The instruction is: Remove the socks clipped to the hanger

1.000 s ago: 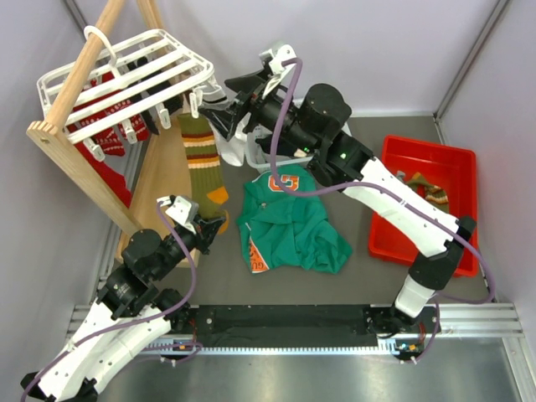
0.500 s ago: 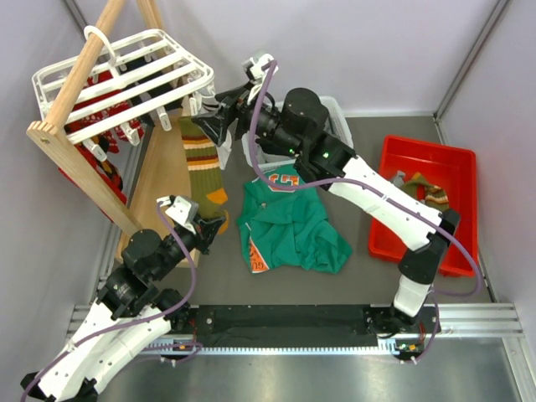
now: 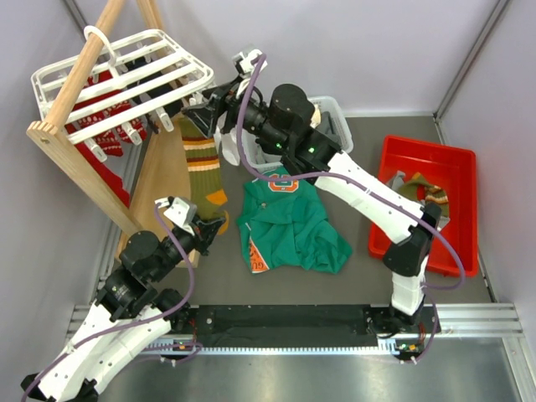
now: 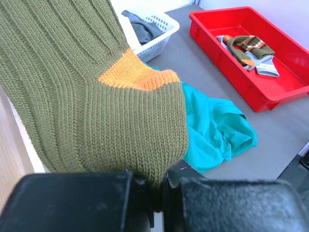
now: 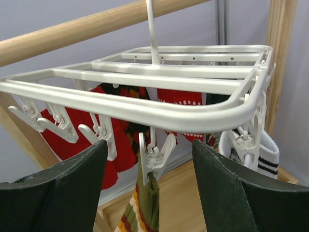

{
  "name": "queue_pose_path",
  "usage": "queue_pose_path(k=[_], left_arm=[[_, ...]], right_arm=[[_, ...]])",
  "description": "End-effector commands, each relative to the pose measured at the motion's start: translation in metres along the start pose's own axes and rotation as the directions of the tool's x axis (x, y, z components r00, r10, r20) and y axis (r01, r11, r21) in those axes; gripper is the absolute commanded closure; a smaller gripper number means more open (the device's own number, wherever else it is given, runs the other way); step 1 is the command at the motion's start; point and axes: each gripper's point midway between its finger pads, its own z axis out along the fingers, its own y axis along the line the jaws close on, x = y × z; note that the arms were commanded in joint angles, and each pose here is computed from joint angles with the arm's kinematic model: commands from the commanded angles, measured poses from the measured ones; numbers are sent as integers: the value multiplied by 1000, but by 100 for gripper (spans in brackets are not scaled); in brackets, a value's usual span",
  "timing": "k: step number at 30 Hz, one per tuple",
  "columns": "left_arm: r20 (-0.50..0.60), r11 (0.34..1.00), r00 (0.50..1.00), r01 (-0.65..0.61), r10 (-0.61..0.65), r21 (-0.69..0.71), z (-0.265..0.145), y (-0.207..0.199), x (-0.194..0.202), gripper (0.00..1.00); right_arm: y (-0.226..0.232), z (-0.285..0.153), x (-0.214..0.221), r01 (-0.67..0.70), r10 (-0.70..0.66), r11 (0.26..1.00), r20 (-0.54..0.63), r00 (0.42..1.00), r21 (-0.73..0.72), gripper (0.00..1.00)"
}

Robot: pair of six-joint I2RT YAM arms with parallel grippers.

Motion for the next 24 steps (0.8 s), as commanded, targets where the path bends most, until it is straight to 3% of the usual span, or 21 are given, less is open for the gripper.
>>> queue_pose_path(k=[1,3,5,6,13,22,24], left_arm=[[66,1000,998,4,-5,21,0,-5,-16,100],[62,1000,998,4,-5,22,1,-5,-15,100],[61,1000,998,4,-5,27,1,-5,-15,100],[58,1000,998,4,-5,26,1,-5,-14,100],[57,1000,998,1,-2,23,0,-5,-14,100],[65,999,998,10,-13,38,-2,-8,-16,100],[68,999,998,9,-13,48,-3,-10,-17,100]], right_arm=[[1,6,-32,9,-10,1000,82,997,10,30],[-2,9,-31,13,-15,1000,84,996,21,30],[-2,10,-29,15,-17,1000,86,996,17,37],[-1,9,-30,16,-17,1000,88,996,14,49],[-3,8,-29,1,-3,1000,93,996,25,99],[-3,2,-34,-31,27,999,103,994,39,100],[-2,-2,-33,-42,38,998,95,995,36,87]])
